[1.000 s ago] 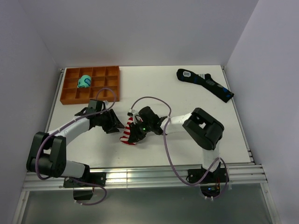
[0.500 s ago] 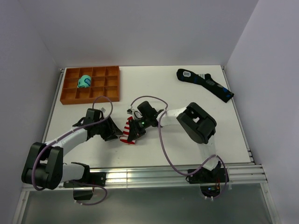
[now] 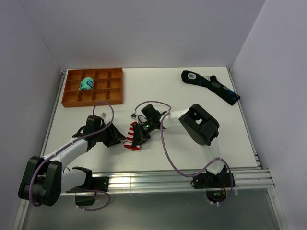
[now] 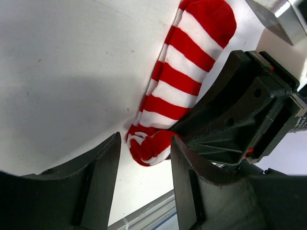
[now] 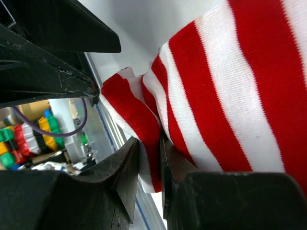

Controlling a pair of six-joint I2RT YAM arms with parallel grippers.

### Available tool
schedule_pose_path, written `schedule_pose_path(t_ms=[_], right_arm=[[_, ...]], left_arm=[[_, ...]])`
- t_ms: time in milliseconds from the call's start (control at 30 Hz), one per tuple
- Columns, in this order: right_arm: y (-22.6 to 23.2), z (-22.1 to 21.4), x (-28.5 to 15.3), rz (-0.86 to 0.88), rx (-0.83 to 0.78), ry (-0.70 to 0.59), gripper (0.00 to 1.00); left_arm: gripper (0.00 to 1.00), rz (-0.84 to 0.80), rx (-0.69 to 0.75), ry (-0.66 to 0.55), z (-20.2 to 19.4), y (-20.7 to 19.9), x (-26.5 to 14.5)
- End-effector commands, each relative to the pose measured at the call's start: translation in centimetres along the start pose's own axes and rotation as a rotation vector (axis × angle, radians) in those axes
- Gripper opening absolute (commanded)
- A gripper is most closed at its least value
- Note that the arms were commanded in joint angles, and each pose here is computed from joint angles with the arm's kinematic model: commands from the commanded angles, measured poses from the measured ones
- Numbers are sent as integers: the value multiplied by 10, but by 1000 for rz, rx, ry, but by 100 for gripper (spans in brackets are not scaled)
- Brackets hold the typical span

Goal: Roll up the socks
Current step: Roll the sock at the center of the board.

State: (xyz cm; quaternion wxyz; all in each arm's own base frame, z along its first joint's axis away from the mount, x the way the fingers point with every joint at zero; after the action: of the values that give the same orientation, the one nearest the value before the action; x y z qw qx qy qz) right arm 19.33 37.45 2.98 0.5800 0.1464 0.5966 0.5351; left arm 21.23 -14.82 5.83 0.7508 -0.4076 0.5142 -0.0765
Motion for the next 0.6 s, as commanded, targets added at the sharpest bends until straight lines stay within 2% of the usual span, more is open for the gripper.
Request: schedule_pose_path(t_ms=[0,300,567], right_arm=[[-51,-49,9,-177,165,140,18],[-57,-49,7,-190,217,161,18],[-59,-48,7,-179,242,166,18]], left_arm=[[51,-31,5,-21,0,-5,1],[51,-74,-20,-8,-25,2,8],[51,-94,10,-4,-26,-1,8]])
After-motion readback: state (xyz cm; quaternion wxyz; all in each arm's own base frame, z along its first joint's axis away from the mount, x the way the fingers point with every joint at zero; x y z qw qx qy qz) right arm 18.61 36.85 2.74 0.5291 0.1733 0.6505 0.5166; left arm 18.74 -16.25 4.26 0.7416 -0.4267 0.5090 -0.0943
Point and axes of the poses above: each gripper's point midway between its finger pads, its own x axis out along the fingers, its own y axis along the line the jaws close on, z = x × y, the point moved 2 cm from there along -x, back along the fingers, and after that the axes turned 6 degrees about -x, right-handed, at the moved point
